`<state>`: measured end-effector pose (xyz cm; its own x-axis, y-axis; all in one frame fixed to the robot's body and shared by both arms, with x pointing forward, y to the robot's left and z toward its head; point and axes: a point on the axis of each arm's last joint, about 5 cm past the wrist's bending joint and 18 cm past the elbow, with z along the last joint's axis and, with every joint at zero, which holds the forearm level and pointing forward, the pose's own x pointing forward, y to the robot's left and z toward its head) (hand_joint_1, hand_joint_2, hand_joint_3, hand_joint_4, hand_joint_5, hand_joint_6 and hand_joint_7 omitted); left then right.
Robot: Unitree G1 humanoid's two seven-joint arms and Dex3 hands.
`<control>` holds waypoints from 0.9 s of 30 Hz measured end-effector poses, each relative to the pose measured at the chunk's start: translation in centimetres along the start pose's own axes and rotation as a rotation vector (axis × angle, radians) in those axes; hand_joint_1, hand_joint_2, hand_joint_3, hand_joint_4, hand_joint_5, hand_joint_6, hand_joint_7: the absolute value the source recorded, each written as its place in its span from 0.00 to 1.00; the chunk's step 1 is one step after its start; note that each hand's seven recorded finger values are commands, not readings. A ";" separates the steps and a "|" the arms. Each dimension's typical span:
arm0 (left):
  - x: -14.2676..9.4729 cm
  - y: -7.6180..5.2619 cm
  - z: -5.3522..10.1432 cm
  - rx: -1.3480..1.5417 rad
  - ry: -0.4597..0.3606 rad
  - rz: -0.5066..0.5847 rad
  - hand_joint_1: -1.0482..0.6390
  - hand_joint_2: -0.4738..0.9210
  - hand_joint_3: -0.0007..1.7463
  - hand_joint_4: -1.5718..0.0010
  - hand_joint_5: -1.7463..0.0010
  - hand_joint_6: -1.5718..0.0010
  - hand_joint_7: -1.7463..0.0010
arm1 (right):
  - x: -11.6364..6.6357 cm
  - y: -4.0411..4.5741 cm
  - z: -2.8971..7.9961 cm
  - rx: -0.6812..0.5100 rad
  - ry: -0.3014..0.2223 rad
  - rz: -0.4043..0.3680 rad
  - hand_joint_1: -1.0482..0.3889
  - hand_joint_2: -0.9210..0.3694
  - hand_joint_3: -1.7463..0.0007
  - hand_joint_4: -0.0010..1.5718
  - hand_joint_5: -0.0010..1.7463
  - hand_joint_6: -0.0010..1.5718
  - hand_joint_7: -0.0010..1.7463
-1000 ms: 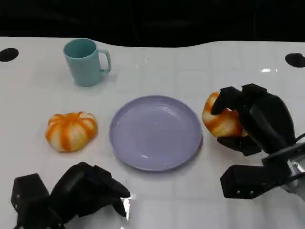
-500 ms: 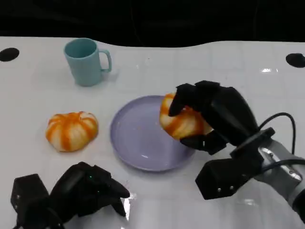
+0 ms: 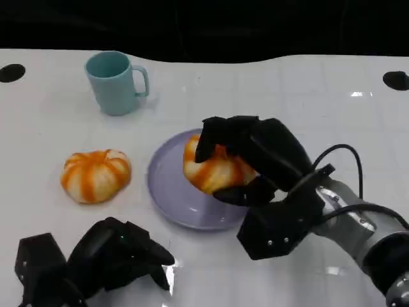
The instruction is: Grasp the bread from the table and place it into the plate.
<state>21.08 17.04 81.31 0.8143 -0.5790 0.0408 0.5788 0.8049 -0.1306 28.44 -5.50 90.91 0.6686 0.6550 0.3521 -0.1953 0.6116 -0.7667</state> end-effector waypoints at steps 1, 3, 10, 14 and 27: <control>0.0 0.0 0.0 0.000 0.000 -0.001 0.00 0.95 0.00 0.22 0.48 0.00 0.98 | 0.0 0.16 0.0 0.009 0.009 0.008 0.62 0.44 0.21 0.54 1.00 0.52 0.76; 0.0 0.0 0.0 0.000 0.000 -0.002 0.00 0.95 0.00 0.22 0.48 0.00 0.98 | -0.2 0.36 -0.2 0.028 0.029 0.018 0.59 0.38 0.32 0.50 0.91 0.51 0.60; 0.1 -0.1 0.0 0.000 0.001 -0.005 0.00 0.95 0.00 0.22 0.48 0.01 0.99 | -0.2 0.19 -0.4 0.030 0.062 0.113 0.40 0.03 0.83 0.22 0.51 0.28 0.20; 0.1 -0.1 0.0 0.000 0.001 -0.006 0.00 0.95 0.00 0.22 0.48 0.00 0.98 | 0.0 -0.53 -0.5 0.000 0.076 0.169 0.26 0.00 0.86 0.09 0.42 0.15 0.12; 0.1 -0.1 0.0 -0.003 0.004 -0.009 0.00 0.94 0.00 0.22 0.49 0.00 0.99 | -0.3 -2.17 0.0 -0.060 0.143 0.291 0.09 0.00 0.82 0.00 0.23 0.02 0.04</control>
<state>21.12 16.87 81.32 0.8092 -0.5864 0.0382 0.5857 0.7996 -0.1331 28.61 -7.04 92.47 0.6854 0.7271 0.0380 -0.3533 0.3777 -0.8559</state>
